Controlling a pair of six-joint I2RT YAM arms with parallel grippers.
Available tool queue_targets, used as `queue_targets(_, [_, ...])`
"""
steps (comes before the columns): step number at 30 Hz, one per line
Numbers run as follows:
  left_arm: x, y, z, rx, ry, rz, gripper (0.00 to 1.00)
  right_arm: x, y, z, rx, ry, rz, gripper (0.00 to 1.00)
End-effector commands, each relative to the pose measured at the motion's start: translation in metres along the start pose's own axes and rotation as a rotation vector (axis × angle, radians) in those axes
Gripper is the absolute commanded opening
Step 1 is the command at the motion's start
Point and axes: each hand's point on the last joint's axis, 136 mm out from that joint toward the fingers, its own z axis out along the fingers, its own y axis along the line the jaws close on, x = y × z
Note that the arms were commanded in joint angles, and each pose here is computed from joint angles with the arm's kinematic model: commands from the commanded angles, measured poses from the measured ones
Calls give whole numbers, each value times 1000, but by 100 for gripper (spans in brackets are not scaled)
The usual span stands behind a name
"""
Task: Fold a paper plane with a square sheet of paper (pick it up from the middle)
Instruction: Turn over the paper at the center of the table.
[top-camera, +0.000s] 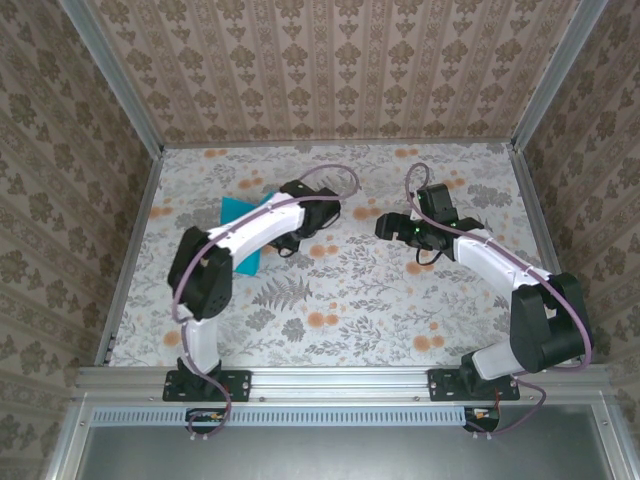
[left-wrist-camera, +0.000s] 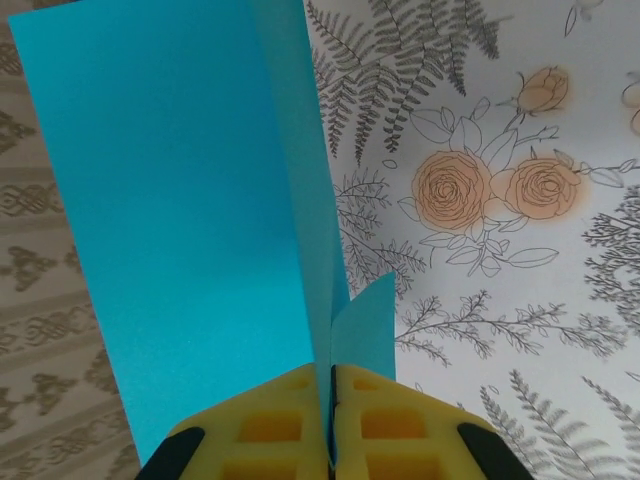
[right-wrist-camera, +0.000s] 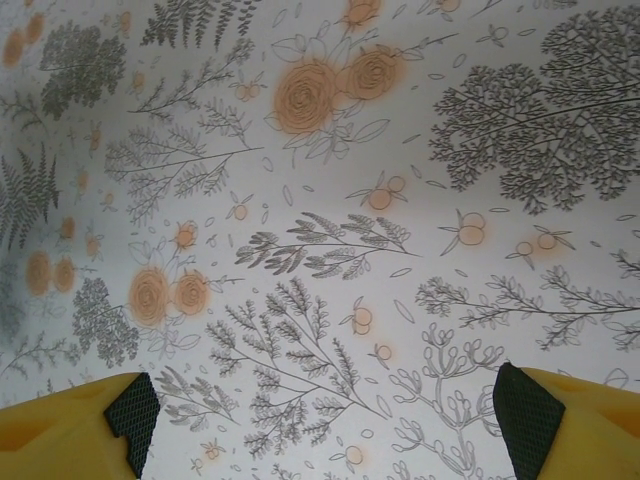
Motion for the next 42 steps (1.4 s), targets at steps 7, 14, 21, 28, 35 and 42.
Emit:
queue_targets(7, [-4, -83, 15, 153, 11, 56, 9, 0, -16, -9, 58, -12, 39, 91])
queue_targets(14, [0, -145, 6, 383, 20, 73, 16, 0, -20, -8, 65, -9, 57, 90])
queue_targets(21, [2, -171, -1, 487, 24, 77, 22, 1, -23, -3, 68, 4, 72, 90])
queue_targets(28, [0, -194, -16, 692, 23, 41, 38, 3, -23, 0, 51, 16, 94, 90])
queue_targets(35, [-2, -199, -30, 915, 16, -45, 58, 6, -14, 6, -17, 33, 100, 89])
queue_targets(42, [-2, -199, -41, 1023, 7, -80, 61, 8, -1, 15, -104, 62, 120, 85])
